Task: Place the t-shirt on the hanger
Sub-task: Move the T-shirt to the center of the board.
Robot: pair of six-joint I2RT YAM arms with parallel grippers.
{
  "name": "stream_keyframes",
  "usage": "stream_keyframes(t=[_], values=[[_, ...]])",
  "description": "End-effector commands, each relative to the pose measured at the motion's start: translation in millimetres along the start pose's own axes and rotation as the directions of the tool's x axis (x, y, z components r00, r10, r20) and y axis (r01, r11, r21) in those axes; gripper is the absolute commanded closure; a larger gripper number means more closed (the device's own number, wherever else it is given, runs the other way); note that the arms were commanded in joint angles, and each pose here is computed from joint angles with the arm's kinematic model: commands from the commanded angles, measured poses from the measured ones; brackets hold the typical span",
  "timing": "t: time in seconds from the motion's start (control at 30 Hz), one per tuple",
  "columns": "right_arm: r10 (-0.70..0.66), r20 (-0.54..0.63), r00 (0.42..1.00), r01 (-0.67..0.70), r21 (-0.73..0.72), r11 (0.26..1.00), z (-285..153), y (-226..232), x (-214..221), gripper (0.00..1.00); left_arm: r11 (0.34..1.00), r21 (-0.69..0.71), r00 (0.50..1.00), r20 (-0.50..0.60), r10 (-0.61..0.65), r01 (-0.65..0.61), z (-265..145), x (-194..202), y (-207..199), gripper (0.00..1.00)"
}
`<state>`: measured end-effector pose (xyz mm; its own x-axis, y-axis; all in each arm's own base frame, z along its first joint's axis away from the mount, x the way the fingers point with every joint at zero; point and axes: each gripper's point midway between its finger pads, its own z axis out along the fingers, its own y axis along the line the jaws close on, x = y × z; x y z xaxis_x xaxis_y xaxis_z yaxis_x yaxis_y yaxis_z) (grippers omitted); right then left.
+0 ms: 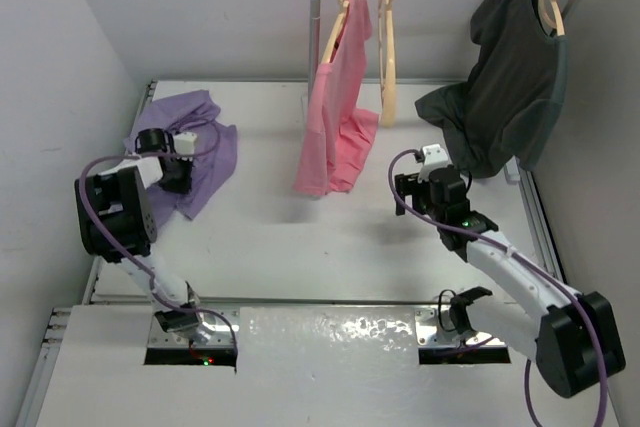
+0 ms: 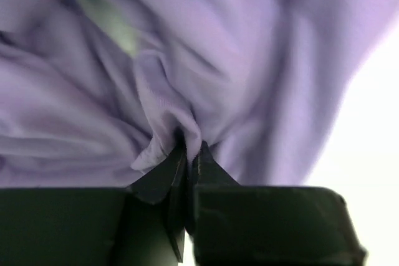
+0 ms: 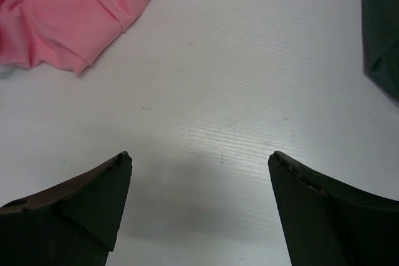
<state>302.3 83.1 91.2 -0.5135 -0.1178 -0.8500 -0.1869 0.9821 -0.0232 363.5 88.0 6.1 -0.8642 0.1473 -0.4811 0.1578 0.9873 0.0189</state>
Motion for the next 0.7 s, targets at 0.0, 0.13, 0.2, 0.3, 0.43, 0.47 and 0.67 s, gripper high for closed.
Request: stream_keyframes(t=[0.0,0.13,0.2,0.3,0.43,0.47,0.67], values=[[0.038,-0.014,0.999,-0.037,0.024,0.999,-14,1,11,0.13,0.968,0.169,0.981,-0.031,0.192,-0.185,-28,27,-47,1.0],[0.026,-0.054,0.998,-0.026,-0.006,1.0,-27,10,21,0.15,0.592,0.522,0.765,0.21,0.609,-0.614,-113,67,-156,1.0],[0.003,-0.088,0.996,-0.006,-0.043,0.999,-34,17,23,0.15,0.427,0.513,0.632,0.338,0.697,-0.745,-148,79,-192,0.99],[-0.053,-0.11,0.992,0.035,-0.162,0.986,-46,41,25,0.02,0.253,0.45,0.489,0.548,0.679,-0.856,-186,75,-246,0.11],[-0.192,-0.097,0.977,0.154,-0.304,0.94,-60,74,28,0.01,0.418,0.366,0.549,0.657,0.518,-0.832,-215,13,-282,0.0],[-0.225,-0.086,0.97,0.185,-0.332,0.925,-63,82,28,0.01,0.508,0.346,0.593,0.644,0.483,-0.789,-218,-5,-277,0.0],[-0.533,0.033,0.846,0.496,-0.415,0.763,-64,152,35,0.01,0.822,0.286,0.848,0.371,0.379,-0.493,-143,-7,-135,0.19]])
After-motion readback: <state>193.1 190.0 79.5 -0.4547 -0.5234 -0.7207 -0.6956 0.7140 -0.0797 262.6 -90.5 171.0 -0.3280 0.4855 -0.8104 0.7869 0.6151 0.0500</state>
